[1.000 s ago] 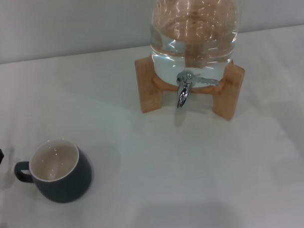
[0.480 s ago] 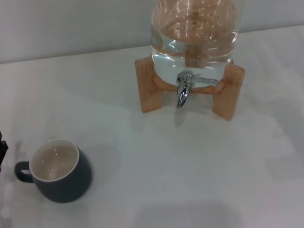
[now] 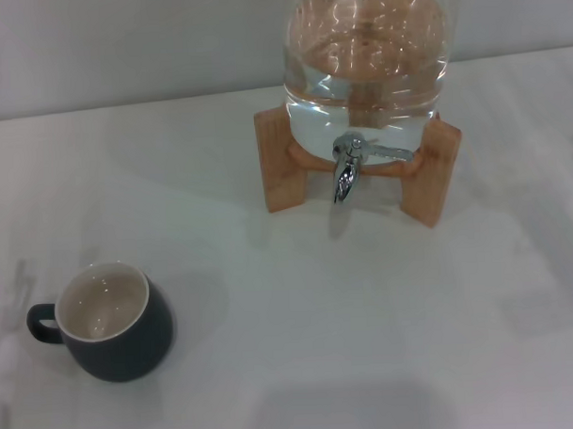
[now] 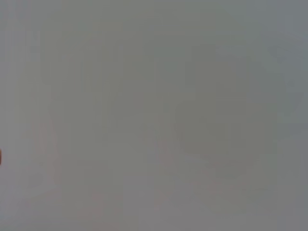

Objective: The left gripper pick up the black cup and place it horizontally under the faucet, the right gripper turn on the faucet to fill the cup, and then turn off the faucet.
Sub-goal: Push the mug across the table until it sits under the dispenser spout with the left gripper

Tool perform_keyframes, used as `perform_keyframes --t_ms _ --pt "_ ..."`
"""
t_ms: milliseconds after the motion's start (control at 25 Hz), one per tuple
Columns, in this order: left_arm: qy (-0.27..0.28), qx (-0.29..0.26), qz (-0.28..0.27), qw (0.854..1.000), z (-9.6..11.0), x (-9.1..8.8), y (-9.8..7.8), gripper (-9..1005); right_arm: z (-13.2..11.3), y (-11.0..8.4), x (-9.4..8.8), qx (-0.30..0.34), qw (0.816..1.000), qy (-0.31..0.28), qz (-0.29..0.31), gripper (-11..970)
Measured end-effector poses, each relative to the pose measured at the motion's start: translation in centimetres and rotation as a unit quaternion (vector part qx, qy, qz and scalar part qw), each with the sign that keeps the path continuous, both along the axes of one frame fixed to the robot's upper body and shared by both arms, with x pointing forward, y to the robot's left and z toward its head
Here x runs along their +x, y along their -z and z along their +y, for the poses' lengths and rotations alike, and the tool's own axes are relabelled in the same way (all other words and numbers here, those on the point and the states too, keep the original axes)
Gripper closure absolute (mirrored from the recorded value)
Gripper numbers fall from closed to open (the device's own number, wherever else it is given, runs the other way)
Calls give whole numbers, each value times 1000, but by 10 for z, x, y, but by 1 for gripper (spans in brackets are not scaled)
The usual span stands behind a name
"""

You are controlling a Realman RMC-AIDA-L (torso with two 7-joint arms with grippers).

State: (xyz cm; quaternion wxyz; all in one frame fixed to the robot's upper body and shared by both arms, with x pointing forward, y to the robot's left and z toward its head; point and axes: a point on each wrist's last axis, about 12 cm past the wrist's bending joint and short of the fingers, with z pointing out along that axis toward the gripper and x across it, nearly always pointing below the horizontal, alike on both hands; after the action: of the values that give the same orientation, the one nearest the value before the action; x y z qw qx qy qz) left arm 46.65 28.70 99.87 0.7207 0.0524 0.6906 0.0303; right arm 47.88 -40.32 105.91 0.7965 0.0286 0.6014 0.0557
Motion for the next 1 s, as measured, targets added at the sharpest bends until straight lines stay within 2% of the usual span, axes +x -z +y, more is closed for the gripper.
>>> perform_keyframes --t_ms 280,440,640,1000 --pt "11 -21 -57 998 -2 6 -15 116 0 0 2 1 1000 0 1 92" --pt "28 -16 -61 998 -9 6 -16 116 0 1 3 1 1000 2 7 92" --pt "46 1 -71 996 -20 -3 -16 116 -1 1 2 -2 1000 4 9 92" --pt "51 16 -75 996 -27 -25 -12 116 -2 2 1 -4 1000 5 10 92"
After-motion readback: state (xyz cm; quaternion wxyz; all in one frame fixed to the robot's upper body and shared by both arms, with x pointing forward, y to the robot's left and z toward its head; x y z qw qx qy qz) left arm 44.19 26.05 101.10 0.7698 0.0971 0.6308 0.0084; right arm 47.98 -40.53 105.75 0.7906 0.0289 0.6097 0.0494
